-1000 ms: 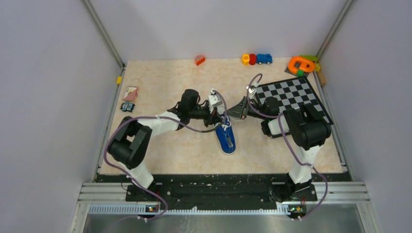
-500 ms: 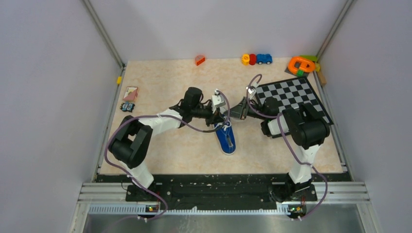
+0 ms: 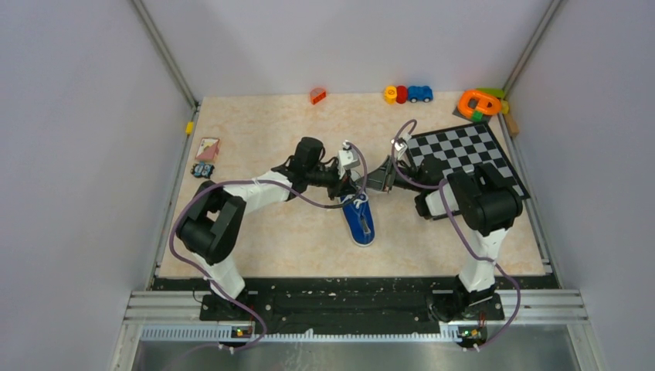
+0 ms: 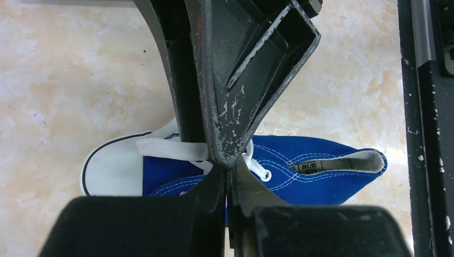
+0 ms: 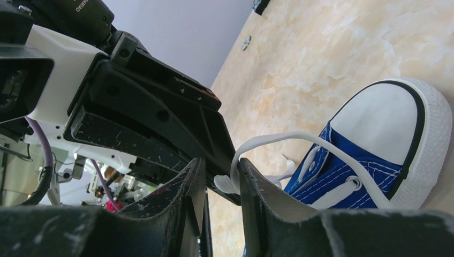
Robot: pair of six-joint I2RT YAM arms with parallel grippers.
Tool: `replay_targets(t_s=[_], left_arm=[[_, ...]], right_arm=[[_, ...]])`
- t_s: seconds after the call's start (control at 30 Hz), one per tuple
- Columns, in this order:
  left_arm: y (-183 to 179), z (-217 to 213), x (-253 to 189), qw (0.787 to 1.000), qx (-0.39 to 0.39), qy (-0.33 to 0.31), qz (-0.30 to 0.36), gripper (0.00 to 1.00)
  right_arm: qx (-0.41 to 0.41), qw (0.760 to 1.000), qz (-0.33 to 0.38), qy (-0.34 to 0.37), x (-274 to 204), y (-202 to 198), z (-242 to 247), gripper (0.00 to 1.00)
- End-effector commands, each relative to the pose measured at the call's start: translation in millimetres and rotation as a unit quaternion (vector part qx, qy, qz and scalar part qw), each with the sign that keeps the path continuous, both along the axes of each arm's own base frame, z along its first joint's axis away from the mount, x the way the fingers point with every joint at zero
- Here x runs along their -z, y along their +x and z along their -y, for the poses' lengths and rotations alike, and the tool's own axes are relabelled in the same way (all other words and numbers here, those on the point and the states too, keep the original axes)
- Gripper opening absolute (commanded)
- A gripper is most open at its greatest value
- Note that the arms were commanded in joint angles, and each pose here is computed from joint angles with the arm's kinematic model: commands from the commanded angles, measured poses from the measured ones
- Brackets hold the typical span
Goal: Tie the shoes
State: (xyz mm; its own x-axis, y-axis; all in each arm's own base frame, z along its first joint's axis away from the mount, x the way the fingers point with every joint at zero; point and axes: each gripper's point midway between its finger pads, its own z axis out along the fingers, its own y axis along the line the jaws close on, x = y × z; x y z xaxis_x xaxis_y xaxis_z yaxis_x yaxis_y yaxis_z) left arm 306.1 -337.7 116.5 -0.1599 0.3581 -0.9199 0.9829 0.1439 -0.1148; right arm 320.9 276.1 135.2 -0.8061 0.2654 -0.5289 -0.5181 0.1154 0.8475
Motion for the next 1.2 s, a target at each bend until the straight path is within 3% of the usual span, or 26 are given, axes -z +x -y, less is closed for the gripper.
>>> replay_targets(t_s=[0.0, 0.33, 0.5, 0.97, 1.17], left_arm=[[8, 7, -15, 1.000, 0.006, -0.012, 0.024, 0.00], [13, 8, -21, 0.999, -0.003, -0.020, 0.026, 0.00], [16, 9, -26, 0.999, -0.007, -0.028, 0.026, 0.00], [20, 5, -29, 0.999, -0.010, -0.041, 0.003, 0.00], [19, 7, -31, 0.999, -0.005, -0.046, -0.001, 0.00]], right_arm=[[-0.005, 0.999, 0.035, 0.008, -6, -3, 4, 0.33], [-0.005, 0.999, 0.032, 0.004, -1, -4, 4, 0.29], [-0.007, 0.999, 0.035, 0.004, 0, -5, 4, 0.33], [-0.013, 0.999, 0.041, 0.009, -2, -7, 4, 0.36], [-0.015, 0.999, 0.039, 0.009, 0, -7, 2, 0.26]])
